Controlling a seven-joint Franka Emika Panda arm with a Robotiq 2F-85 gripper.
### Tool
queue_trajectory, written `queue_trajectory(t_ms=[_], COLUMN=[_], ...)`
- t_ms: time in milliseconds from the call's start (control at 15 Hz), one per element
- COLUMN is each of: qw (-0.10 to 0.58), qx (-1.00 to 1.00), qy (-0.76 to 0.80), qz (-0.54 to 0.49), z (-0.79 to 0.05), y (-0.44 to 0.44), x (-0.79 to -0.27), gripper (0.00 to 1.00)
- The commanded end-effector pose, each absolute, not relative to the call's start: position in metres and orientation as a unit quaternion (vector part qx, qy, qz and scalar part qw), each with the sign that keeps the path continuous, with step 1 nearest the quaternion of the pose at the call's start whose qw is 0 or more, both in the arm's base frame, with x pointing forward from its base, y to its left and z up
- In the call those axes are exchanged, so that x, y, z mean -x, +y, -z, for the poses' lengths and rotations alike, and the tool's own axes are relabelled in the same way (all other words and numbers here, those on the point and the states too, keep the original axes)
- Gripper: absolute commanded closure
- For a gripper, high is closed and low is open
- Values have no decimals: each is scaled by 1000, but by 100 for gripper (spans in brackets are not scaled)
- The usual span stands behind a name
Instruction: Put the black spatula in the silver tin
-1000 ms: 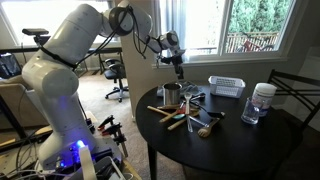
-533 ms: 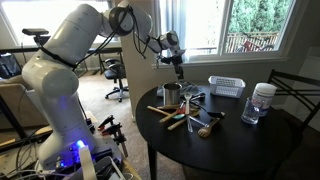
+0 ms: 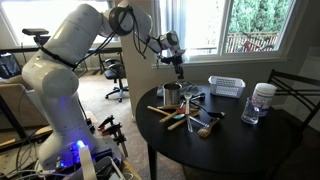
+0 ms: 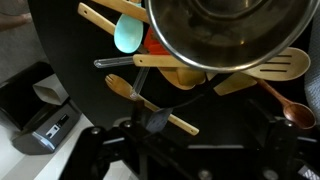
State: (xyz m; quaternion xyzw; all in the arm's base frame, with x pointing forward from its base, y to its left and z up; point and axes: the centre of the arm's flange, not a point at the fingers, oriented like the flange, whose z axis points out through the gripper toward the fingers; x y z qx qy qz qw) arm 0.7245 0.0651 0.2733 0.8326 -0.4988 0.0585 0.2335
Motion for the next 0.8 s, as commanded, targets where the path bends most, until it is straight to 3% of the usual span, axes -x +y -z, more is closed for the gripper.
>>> queue_trajectory(t_ms=[0, 733], qw=[234, 215], qx=[-833, -841], qy=[-499, -493], qz=[-58, -56], z=[-273, -281], y=[65, 64], x=[-725, -723], gripper=[0, 0])
